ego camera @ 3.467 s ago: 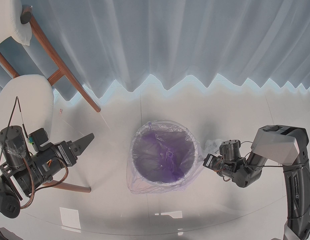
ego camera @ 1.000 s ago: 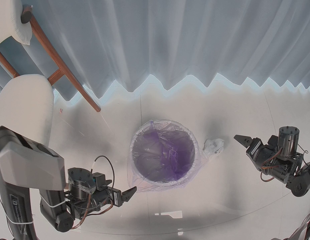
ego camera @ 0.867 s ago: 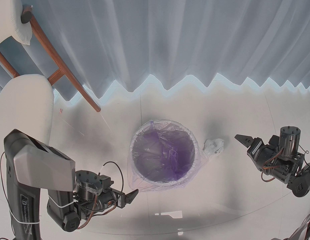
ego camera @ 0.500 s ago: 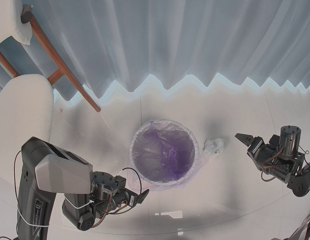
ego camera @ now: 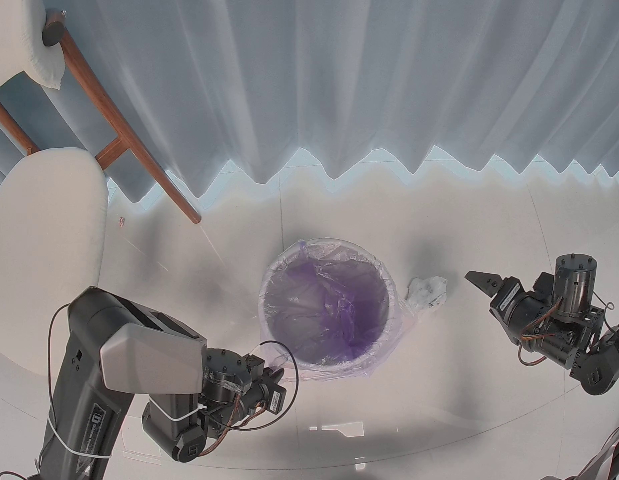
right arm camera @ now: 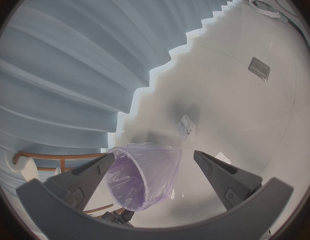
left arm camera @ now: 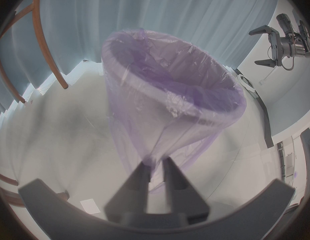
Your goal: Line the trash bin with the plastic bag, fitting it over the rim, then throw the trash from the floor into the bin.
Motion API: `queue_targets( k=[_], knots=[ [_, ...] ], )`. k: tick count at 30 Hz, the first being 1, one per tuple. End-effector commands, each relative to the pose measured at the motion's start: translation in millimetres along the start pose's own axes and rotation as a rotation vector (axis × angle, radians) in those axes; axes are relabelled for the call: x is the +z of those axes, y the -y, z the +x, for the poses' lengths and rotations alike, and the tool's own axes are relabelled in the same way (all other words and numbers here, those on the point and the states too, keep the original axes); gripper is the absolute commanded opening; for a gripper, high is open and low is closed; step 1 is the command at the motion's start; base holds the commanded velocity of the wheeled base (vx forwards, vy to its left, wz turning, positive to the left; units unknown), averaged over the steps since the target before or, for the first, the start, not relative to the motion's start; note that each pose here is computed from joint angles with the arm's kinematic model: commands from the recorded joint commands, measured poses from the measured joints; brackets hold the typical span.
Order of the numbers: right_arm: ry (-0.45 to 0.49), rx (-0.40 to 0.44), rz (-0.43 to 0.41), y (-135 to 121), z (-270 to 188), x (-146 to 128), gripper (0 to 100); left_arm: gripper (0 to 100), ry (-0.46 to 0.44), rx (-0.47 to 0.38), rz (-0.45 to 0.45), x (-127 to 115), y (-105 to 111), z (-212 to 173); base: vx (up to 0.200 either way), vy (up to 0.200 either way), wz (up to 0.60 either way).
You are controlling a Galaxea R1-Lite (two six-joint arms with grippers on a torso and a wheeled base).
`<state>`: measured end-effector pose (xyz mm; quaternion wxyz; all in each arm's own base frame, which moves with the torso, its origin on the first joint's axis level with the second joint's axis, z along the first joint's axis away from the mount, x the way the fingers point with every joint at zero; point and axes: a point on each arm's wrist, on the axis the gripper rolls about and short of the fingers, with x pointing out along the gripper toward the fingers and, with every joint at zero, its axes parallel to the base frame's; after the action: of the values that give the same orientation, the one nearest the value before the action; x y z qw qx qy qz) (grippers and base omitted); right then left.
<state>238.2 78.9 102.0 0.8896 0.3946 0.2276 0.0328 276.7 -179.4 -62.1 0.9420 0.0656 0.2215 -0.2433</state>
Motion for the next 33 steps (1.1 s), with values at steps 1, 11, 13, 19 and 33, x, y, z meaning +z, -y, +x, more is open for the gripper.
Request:
queue_targets(
  k=[1, 11, 13, 19, 33],
  knots=[
    [-0.010, -0.010, -0.001, 1.8, 3.2, -2.1, 100, 0, -0.034, 0.002, 0.002, -10.8, -0.6, 2.4, 0.000, 0.000, 0.00],
    [-0.008, -0.010, 0.035, 2.2, 1.2, -1.8, 100, 0, -0.071, 0.003, -0.003, -20.8, -4.1, 8.4, 0.000, 0.000, 0.00],
    [-0.011, -0.011, 0.037, 2.6, 0.8, -2.6, 100, 0, -0.093, 0.007, -0.005, -21.2, -6.0, 9.8, 0.000, 0.000, 0.00],
    [-0.016, -0.019, 0.039, 4.3, 0.7, -3.9, 100, 0, -0.176, 0.007, -0.003, -16.4, -6.3, 13.4, 0.000, 0.000, 0.00],
    [-0.017, -0.020, 0.041, 4.3, 1.9, -4.0, 100, 0, -0.090, 0.022, -0.020, -16.2, -12.6, 21.1, 0.000, 0.000, 0.00]
  ],
)
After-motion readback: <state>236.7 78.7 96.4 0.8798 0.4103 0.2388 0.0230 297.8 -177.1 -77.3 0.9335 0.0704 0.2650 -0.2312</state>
